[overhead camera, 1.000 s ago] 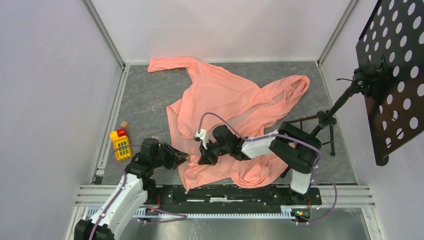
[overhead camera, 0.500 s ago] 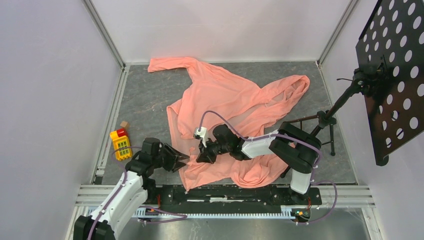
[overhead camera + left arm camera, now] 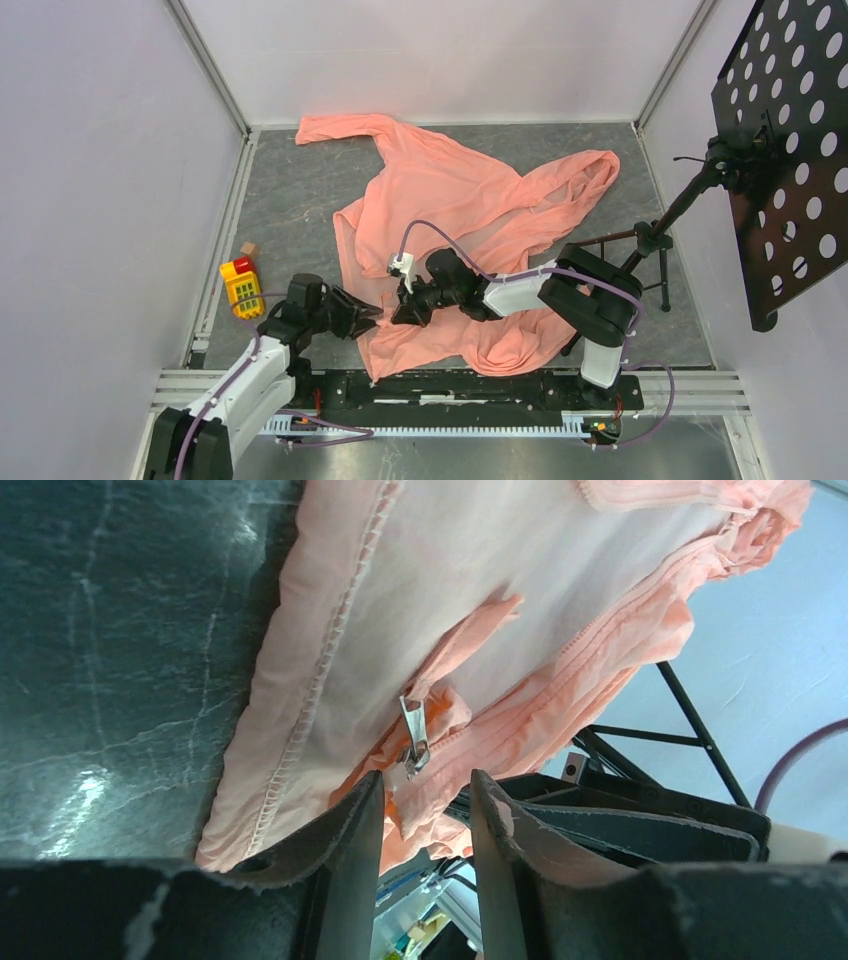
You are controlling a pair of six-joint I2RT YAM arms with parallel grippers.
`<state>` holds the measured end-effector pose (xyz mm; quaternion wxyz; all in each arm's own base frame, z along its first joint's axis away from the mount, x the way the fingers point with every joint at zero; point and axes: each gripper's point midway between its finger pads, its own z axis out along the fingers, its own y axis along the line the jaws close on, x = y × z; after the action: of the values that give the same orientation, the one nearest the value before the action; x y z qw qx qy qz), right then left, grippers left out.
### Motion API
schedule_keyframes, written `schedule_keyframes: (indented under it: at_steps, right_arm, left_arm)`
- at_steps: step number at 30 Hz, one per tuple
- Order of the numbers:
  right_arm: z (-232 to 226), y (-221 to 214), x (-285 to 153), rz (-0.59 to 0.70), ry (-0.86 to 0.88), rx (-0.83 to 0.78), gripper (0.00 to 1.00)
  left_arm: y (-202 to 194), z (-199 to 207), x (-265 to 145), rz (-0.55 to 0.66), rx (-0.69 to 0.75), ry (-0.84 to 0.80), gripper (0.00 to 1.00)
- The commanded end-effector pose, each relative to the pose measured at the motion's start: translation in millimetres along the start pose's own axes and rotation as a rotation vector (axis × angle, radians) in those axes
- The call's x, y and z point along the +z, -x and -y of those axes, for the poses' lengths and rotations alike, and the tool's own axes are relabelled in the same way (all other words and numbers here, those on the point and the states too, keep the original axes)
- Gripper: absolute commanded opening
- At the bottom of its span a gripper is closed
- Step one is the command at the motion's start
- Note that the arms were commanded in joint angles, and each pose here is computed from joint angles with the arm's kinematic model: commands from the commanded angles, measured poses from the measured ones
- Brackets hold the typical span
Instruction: Zip up the jacket
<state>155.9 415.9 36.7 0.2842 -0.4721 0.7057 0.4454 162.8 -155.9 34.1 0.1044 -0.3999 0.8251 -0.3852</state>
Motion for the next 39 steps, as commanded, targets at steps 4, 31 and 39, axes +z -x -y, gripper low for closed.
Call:
schedule_keyframes:
  at_steps: [4, 31, 39]
  right_arm:
    - [-2, 15, -1, 0.052, 0.003, -0.020, 0.00]
    - [27, 131, -76, 0.283, 0.176, -0.121, 0.75]
    - [14, 132, -73, 0.291, 0.290, -0.235, 0.76]
  left_arm:
    - [-3, 23, -1, -0.041, 0.010, -0.057, 0.38]
    - [1, 140, -53, 0.349, 1.023, -0.743, 0.02]
    - [-11, 146, -68, 0.361, 1.040, -0.839, 0.02]
